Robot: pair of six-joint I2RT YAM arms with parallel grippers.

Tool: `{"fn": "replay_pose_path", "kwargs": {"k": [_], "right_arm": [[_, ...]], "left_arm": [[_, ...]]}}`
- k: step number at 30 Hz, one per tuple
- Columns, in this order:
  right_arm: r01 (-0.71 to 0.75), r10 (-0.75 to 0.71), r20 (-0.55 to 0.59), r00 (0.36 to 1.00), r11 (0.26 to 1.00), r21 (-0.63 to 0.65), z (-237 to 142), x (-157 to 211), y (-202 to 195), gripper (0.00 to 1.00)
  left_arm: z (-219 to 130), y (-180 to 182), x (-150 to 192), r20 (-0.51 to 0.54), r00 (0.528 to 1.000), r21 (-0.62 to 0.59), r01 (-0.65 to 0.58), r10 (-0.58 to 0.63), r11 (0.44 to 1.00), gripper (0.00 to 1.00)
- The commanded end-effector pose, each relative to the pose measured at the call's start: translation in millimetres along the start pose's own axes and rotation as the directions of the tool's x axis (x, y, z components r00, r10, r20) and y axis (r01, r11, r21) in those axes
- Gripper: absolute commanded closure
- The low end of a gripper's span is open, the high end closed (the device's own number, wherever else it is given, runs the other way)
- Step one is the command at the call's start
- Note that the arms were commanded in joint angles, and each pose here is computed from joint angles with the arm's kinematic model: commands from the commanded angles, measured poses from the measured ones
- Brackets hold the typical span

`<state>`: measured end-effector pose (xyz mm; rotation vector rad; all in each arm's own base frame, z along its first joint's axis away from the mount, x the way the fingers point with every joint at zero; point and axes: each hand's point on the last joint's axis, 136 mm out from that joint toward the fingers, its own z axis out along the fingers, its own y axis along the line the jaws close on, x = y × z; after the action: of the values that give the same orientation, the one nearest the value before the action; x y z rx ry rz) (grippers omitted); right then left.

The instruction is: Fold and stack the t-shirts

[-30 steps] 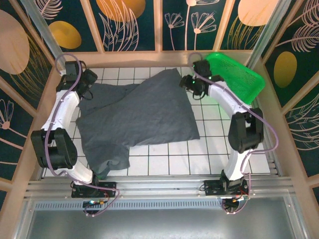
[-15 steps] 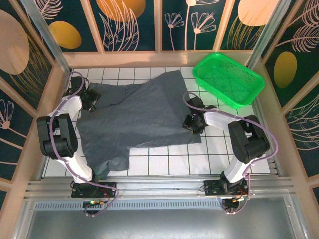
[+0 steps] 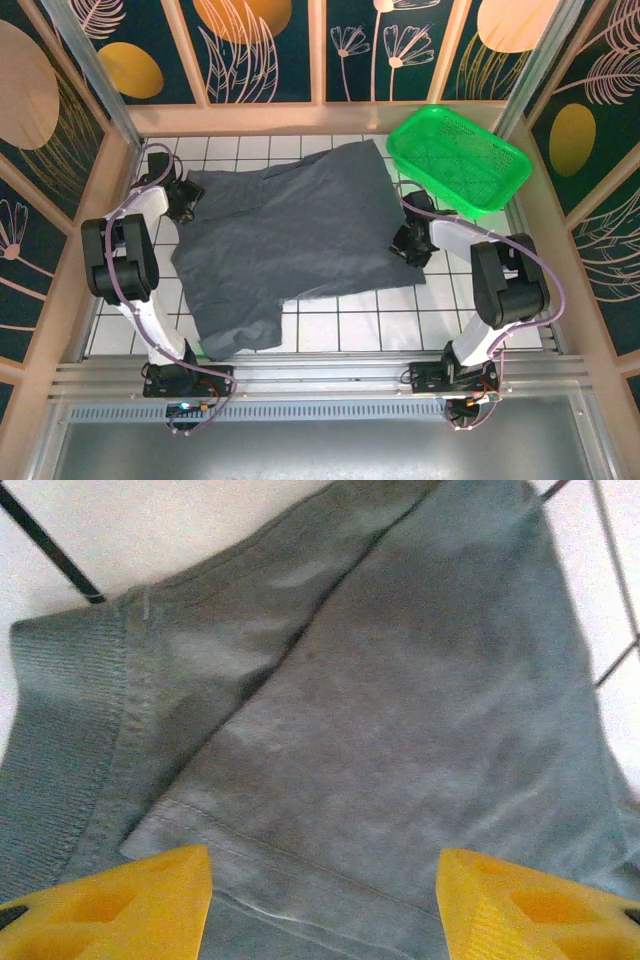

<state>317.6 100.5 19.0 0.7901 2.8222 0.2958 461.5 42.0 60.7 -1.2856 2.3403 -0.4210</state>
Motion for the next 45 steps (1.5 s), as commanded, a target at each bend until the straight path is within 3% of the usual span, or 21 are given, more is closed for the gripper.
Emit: {"fn": "replay_pose_path", "kwargs": {"k": [1,21,27,32,36,39,42,45], "right_arm": [[0.016,-0.015,-0.02,1.0,0.999,0.049,2.8,2.1,-6.2,0.61],[0.01,-0.009,-0.021,1.0,0.999,0.046,2.9,0.5,-0.5,0.61],[0.013,-0.011,-0.025,1.0,0.999,0.051,4.3,1.5,-0.8,0.61],[0.012,-0.011,-0.026,1.0,0.998,0.057,4.8,1.7,-1.9,0.62],[0.016,-0.014,-0.025,1.0,0.998,0.059,5.2,0.2,-1.3,0.63],[0.017,-0.016,-0.026,1.0,0.998,0.059,5.4,-0.5,-0.2,0.63],[0.019,-0.017,-0.026,1.0,0.998,0.061,6.0,-0.4,-0.3,0.63],[0.02,-0.018,-0.027,0.999,0.998,0.063,6.2,-0.1,-0.9,0.63]], "left_arm": [[2.9,18.7,5.1,-0.021,1.0,-0.082,-0.013,0.012,0.997,0.38],[20.6,39.9,8.5,-0.029,1.0,-0.168,-0.005,0.0,0.986,0.39],[26.5,30.9,5.6,-0.033,0.999,-0.137,-0.001,-0.003,0.991,0.5],[23.3,21.0,1.2,-0.025,1.0,-0.107,-0.001,-0.002,0.994,0.74],[20.7,17.4,-0.9,-0.021,1.0,-0.098,-0.007,0.005,0.995,0.84],[16.3,13.8,-3.9,-0.016,1.0,-0.098,-0.011,0.009,0.995,0.84],[11.8,11.8,-8.3,-0.007,1.0,-0.11,-0.021,0.021,0.994,0.76],[12.2,9.8,-10.7,-0.005,1.0,-0.109,-0.031,0.031,0.994,0.8]]}}
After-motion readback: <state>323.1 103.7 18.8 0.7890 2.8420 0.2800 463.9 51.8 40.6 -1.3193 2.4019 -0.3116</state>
